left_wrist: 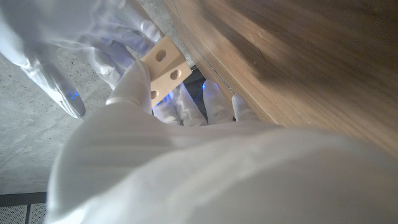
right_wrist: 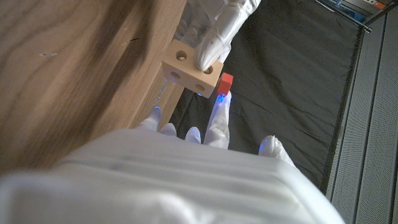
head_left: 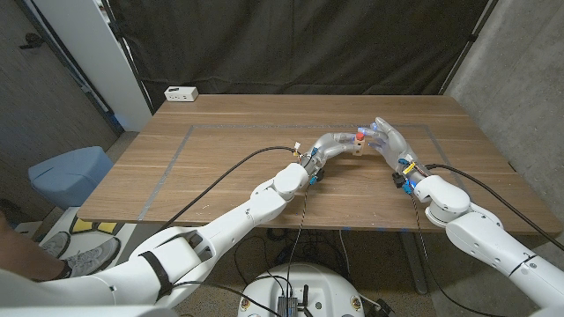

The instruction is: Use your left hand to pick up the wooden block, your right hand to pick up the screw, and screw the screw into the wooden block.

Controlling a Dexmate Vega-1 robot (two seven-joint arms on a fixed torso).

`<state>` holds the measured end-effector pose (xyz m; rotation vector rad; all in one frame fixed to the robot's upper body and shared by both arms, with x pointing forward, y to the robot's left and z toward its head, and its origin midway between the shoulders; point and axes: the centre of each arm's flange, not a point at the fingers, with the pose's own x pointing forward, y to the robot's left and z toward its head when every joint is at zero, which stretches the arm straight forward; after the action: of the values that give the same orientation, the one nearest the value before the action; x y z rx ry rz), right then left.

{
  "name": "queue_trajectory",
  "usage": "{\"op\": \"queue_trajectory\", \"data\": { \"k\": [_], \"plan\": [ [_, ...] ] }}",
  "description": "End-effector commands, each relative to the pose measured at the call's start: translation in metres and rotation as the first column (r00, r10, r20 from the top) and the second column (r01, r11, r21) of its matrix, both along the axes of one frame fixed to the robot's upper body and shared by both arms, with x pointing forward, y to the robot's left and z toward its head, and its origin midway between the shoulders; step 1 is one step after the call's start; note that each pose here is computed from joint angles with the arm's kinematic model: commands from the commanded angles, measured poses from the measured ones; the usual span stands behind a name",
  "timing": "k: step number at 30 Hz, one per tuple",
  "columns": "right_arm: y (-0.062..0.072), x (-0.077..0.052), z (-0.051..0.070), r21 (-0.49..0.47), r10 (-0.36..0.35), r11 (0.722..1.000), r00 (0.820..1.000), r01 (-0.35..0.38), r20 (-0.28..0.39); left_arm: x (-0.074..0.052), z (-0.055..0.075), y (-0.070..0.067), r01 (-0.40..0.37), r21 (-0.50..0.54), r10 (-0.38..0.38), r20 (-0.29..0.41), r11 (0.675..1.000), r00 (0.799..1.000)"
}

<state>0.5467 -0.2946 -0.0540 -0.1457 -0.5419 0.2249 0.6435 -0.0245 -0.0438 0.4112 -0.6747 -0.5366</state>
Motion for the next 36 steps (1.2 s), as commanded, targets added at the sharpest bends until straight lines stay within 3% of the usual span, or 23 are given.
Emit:
{"op": "queue_trajectory", "data": {
  "k": [1,36],
  "plan": [
    [-0.0011,0.0008,-0.0028,0.013,-0.011,1.000,1.000,0.011,-0.018,0.0017,0.0000,0.0010,-0.001,-0.001,0.001,-0.004,1.000,1.000],
    [-0.0040,-0.0021,-0.0060,0.038,-0.048,0.998,0.999,0.048,-0.019,0.0091,0.0017,0.0001,0.003,0.001,-0.003,-0.018,1.000,1.000]
  ]
}}
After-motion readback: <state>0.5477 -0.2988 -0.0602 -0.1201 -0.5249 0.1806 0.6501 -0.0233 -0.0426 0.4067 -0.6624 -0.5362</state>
